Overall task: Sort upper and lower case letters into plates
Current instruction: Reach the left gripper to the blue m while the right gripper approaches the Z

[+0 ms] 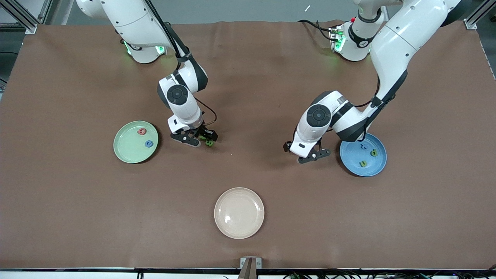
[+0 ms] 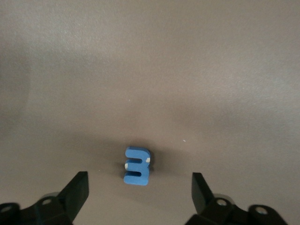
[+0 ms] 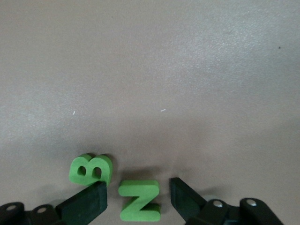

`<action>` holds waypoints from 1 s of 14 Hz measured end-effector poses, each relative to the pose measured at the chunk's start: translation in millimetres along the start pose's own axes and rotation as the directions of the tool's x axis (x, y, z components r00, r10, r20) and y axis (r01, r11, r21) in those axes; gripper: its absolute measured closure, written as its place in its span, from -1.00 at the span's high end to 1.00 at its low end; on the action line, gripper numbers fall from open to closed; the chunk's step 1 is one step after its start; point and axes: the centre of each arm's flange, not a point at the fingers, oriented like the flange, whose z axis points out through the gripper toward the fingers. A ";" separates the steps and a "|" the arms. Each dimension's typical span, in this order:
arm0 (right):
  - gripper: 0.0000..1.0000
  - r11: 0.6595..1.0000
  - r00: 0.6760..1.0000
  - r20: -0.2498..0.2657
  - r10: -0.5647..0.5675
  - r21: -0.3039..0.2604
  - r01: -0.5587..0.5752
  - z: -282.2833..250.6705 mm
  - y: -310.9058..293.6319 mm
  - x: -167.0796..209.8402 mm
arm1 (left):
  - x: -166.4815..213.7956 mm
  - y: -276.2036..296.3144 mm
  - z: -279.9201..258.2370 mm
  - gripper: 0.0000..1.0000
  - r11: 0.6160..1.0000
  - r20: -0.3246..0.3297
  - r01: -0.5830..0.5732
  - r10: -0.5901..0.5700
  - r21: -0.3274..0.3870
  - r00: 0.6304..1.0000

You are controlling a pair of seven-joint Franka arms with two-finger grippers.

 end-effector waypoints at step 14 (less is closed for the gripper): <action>0.52 0.990 0.992 0.120 0.039 -0.143 -0.022 -29.2 -19.7 12.4 | -2.7 -3.8 18.7 0.44 1.000 0.010 -0.016 0.016 0.010 1.000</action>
